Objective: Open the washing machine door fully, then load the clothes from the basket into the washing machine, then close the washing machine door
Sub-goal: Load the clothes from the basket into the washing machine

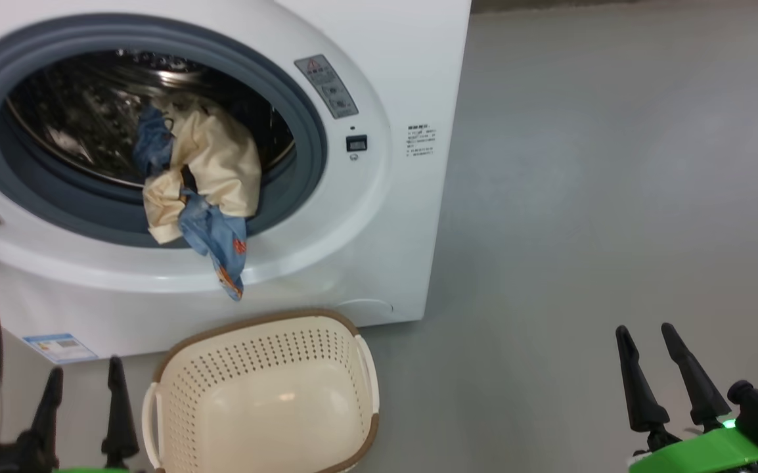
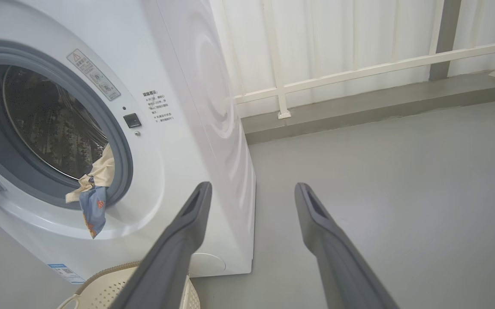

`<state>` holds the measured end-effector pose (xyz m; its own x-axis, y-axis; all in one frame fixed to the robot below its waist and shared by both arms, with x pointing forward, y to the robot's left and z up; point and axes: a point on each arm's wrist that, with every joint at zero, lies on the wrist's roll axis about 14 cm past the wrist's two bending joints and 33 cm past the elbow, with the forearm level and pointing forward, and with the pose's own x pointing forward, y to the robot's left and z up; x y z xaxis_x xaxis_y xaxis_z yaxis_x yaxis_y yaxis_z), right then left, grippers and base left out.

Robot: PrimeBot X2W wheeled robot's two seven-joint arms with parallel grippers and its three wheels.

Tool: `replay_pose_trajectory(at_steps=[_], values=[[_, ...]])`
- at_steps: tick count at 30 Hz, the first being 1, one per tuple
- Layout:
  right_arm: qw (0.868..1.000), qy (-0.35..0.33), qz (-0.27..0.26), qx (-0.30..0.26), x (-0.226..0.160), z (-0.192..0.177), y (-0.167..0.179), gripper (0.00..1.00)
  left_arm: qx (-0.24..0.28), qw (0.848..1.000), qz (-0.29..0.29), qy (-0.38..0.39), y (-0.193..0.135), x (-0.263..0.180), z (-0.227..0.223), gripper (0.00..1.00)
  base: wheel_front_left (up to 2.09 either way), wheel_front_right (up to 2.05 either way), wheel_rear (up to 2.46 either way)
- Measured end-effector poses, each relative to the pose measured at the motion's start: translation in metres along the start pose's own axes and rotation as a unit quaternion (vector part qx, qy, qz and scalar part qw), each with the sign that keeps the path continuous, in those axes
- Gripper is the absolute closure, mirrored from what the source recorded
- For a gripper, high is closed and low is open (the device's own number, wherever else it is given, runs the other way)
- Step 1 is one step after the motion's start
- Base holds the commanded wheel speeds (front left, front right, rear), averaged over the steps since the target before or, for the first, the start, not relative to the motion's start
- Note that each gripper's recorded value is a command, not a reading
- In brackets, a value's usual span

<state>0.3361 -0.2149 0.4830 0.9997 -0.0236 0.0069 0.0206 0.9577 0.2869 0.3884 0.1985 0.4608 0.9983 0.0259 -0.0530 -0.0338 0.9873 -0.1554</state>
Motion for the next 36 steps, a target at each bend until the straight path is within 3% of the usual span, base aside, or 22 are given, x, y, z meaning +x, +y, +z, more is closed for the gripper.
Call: replay_pose_trajectory(at_steps=[16,36], values=[[1.000,0.025,-0.006,0.003,0.059,-0.024,-0.001,0.00,-0.012,0.996,-0.040,0.076,-0.032,0.111,-0.059,0.00,0.00,0.00,0.00],[0.998,0.046,-0.046,-0.002,0.079,-0.045,-0.023,0.00,-0.003,0.980,-0.098,0.173,-0.071,0.178,-0.140,0.00,0.00,0.00,0.00]])
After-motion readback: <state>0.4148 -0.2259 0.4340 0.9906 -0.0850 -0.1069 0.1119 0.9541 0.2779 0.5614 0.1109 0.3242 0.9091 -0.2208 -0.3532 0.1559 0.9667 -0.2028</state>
